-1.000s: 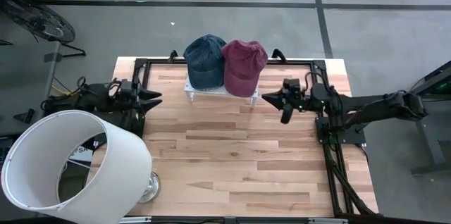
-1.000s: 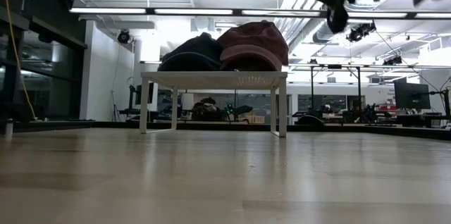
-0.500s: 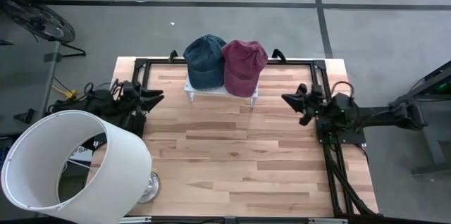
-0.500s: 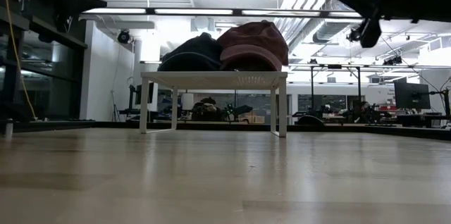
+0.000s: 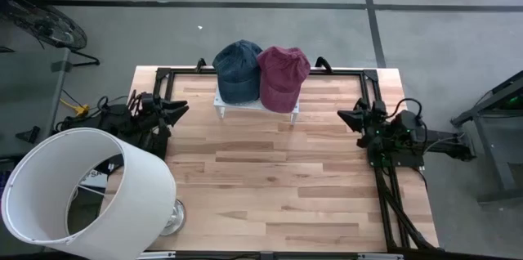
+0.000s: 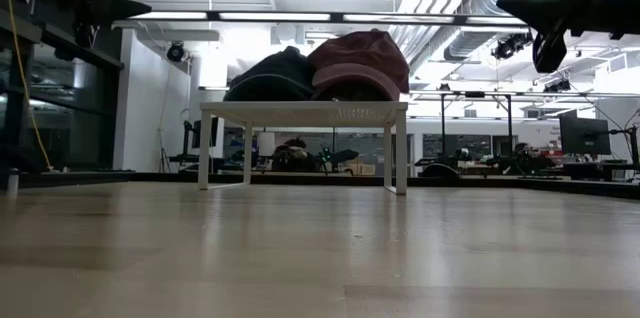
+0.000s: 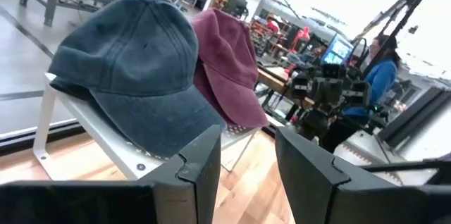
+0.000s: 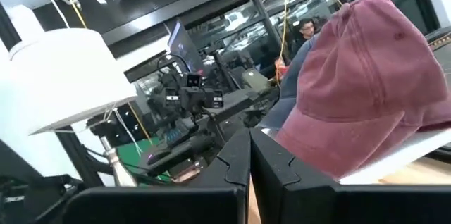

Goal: Pick & Place hat
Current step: Return to Home Position

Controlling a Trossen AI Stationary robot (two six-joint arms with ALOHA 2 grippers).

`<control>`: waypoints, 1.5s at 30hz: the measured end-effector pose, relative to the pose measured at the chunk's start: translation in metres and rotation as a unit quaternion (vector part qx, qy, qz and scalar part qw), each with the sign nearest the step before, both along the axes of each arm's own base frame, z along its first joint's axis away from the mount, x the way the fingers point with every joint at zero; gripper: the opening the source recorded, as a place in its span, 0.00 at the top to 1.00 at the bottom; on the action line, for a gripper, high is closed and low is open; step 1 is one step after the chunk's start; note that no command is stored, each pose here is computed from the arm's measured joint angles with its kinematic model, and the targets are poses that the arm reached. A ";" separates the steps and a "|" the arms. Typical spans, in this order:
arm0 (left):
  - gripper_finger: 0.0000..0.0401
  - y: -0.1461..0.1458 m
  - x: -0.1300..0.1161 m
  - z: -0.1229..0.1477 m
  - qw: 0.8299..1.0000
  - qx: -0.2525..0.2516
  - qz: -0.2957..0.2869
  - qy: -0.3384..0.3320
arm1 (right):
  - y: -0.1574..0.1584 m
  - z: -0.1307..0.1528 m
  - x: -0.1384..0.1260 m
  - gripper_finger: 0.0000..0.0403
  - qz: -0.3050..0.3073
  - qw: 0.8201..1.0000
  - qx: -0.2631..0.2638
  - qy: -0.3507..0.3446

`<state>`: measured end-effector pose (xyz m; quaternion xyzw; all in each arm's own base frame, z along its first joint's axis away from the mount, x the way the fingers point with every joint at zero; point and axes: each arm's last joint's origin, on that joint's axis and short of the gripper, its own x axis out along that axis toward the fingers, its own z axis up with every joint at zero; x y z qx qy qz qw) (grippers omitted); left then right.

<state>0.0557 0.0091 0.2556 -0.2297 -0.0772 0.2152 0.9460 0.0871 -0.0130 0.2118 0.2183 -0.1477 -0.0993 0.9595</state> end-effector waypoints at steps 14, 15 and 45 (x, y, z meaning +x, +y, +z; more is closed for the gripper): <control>0.66 0.000 0.000 -0.012 0.998 0.010 0.002 0.069 | 0.001 -0.042 0.012 1.00 0.040 0.993 -0.014 0.109; 0.66 0.000 0.000 -0.013 0.997 0.010 0.002 0.071 | 0.001 -0.043 0.012 1.00 0.039 0.992 -0.017 0.119; 0.96 -0.008 0.007 -0.016 0.960 0.217 -0.127 0.118 | 0.002 -0.046 0.012 1.00 0.050 0.976 -0.146 0.156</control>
